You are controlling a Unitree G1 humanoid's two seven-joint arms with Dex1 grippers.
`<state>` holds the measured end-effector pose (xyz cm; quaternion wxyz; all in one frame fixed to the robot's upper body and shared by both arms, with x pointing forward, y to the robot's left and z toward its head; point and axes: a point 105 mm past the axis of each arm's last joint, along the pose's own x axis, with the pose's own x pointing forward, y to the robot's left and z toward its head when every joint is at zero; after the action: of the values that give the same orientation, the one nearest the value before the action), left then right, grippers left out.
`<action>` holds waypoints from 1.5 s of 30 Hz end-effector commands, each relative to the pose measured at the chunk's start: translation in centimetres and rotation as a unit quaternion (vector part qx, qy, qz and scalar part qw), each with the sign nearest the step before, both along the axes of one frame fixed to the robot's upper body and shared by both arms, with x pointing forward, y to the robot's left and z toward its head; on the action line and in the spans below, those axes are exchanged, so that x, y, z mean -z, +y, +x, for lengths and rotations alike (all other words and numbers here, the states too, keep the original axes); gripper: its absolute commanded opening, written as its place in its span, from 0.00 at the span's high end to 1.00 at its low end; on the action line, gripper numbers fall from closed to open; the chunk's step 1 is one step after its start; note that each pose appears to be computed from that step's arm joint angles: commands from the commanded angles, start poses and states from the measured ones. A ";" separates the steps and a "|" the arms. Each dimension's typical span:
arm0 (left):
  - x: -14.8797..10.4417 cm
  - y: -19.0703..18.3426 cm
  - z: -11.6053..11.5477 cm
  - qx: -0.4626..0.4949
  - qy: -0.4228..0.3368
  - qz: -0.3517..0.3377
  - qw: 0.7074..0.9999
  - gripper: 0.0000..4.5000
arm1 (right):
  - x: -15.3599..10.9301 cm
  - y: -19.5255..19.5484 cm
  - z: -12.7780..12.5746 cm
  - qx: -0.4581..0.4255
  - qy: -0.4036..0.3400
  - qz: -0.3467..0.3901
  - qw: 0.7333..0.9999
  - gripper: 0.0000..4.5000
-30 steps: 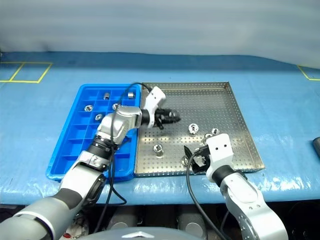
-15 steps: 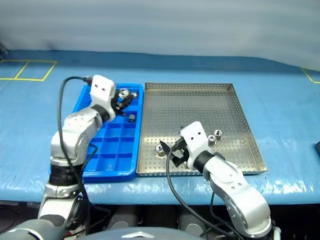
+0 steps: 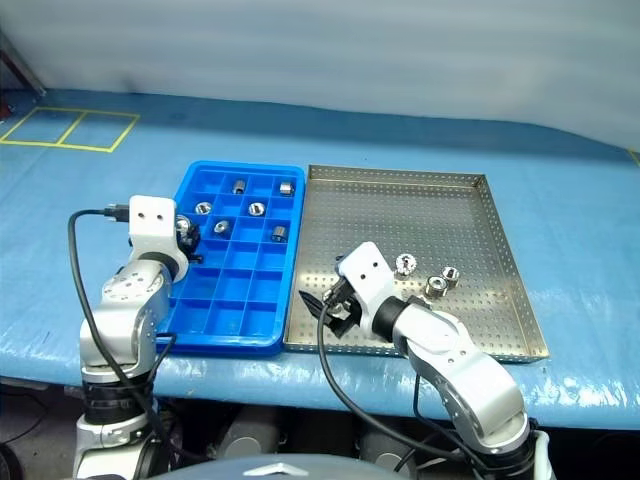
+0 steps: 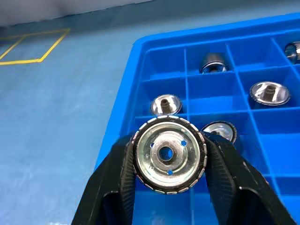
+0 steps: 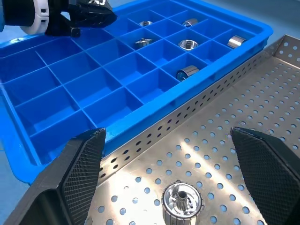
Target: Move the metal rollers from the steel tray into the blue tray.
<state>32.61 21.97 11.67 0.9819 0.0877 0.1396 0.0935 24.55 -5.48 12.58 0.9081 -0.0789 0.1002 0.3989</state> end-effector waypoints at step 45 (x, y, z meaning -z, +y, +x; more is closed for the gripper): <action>4.2 -18.7 -1.6 0.697 0.194 0.116 0.680 0.09 | 2.3 -7.5 -3.4 0.231 0.037 0.001 0.972 0.00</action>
<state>31.13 3.33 7.01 0.7121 0.2636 0.2213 -0.6119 21.14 -13.23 8.91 0.9666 -0.0350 0.1800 0.1789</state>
